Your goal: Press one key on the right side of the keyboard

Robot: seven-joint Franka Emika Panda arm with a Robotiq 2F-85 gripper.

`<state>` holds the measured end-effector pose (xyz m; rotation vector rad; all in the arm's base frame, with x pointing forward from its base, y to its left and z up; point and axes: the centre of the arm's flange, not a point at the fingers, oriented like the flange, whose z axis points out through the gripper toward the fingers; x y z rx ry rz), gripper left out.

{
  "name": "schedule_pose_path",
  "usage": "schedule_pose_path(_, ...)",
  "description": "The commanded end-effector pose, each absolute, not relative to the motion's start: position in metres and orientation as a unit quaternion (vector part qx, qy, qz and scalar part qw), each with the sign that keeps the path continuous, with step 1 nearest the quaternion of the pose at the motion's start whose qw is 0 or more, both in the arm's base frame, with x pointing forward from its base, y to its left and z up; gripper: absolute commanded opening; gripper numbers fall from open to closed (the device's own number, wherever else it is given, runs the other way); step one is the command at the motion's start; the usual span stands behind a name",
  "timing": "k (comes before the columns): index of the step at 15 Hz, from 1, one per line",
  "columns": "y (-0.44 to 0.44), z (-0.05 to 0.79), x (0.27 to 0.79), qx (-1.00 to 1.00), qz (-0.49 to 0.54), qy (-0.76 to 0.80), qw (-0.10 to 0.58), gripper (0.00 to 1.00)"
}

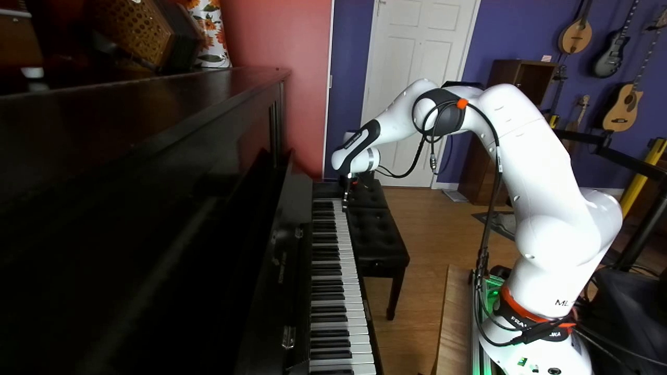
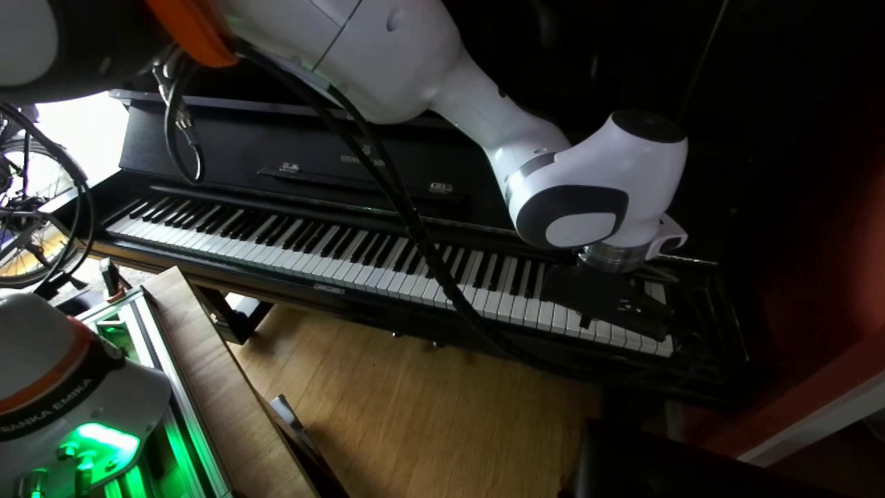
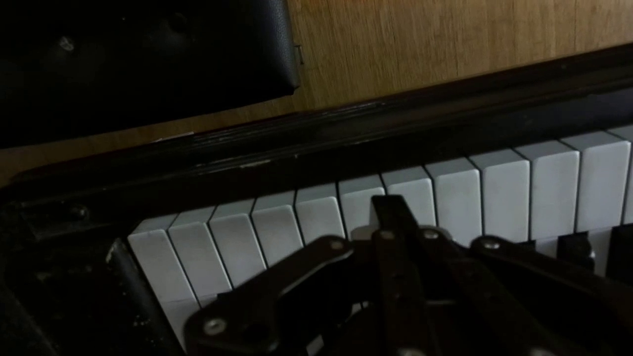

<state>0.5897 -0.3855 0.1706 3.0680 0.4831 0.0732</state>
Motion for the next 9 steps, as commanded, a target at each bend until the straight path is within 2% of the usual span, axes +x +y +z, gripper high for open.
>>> schedule_pose_path(1,-0.397,0.156,0.596,0.985,0.028,0.17,0.015,0.0)
schedule_pose_path(9,-0.397,0.146,0.602,0.982,0.028,0.186,0.012,0.0)
